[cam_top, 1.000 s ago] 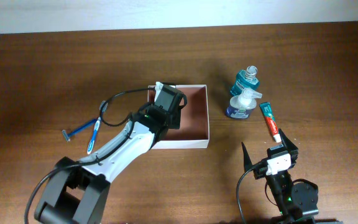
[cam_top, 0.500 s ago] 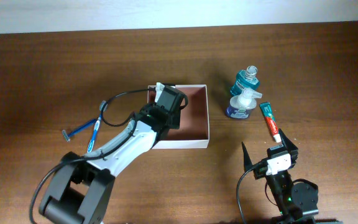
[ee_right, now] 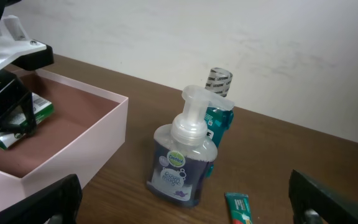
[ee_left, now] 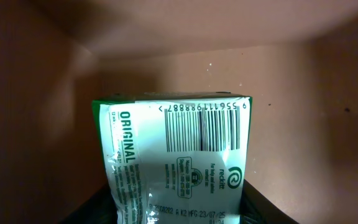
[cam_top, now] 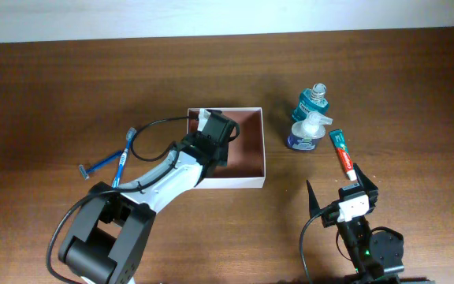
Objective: Pack container
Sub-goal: 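Lower soap bar into box and open left gripper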
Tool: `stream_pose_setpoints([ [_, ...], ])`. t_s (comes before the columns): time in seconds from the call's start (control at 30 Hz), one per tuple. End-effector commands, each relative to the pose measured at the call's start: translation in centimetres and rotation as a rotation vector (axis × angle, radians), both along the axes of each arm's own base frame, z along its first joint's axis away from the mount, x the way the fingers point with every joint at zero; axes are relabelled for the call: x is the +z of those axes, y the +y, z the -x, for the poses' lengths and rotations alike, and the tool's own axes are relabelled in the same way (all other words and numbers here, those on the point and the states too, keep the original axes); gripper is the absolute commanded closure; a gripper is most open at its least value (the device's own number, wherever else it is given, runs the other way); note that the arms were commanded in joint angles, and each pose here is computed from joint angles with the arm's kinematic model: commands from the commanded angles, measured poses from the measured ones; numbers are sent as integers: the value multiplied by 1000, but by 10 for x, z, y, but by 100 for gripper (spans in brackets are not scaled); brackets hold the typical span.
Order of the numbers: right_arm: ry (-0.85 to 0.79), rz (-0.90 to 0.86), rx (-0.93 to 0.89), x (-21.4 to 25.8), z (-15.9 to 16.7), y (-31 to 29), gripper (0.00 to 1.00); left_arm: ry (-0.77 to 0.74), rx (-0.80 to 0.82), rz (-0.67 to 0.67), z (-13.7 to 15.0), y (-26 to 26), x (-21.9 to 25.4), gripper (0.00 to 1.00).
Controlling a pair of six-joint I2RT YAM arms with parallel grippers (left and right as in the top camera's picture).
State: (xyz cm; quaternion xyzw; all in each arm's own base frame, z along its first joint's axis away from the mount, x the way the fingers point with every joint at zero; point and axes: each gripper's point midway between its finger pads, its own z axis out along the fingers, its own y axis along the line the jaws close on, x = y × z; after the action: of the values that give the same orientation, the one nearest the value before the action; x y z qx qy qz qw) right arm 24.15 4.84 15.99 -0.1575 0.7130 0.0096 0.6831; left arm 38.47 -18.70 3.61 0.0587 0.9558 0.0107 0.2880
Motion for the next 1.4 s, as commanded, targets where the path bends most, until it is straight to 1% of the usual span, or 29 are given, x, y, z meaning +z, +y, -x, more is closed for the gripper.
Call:
stream_pose_setpoints([
  [0.0, 0, -1, -4, -1, 0, -1, 2, -25, 23, 1, -7, 0, 5, 79],
  [0.1, 0, -1, -4, -1, 0, -1, 2, -25, 22, 1, -7, 0, 5, 72],
  [0.23, 0, -1, -4, -1, 0, -1, 2, -25, 22, 1, -7, 0, 5, 70],
  [0.33, 0, -1, -4, -1, 0, -1, 2, -25, 22, 1, -7, 0, 5, 64],
  [0.47, 0, -1, -4, -1, 0, -1, 2, -25, 22, 1, -7, 0, 5, 62],
  [0.57, 0, -1, -4, -1, 0, -1, 2, -25, 22, 1, -7, 0, 5, 51],
  [0.7, 0, -1, -4, -1, 0, -1, 2, -26, 22, 1, -7, 0, 5, 53],
  [0.83, 0, -1, -4, -1, 0, -1, 2, -29, 22, 3, -8, -1, 7, 44],
  [1.37, 0, -1, -4, -1, 0, -1, 2, -136, 10, 65, -7, 0, 70, 44],
])
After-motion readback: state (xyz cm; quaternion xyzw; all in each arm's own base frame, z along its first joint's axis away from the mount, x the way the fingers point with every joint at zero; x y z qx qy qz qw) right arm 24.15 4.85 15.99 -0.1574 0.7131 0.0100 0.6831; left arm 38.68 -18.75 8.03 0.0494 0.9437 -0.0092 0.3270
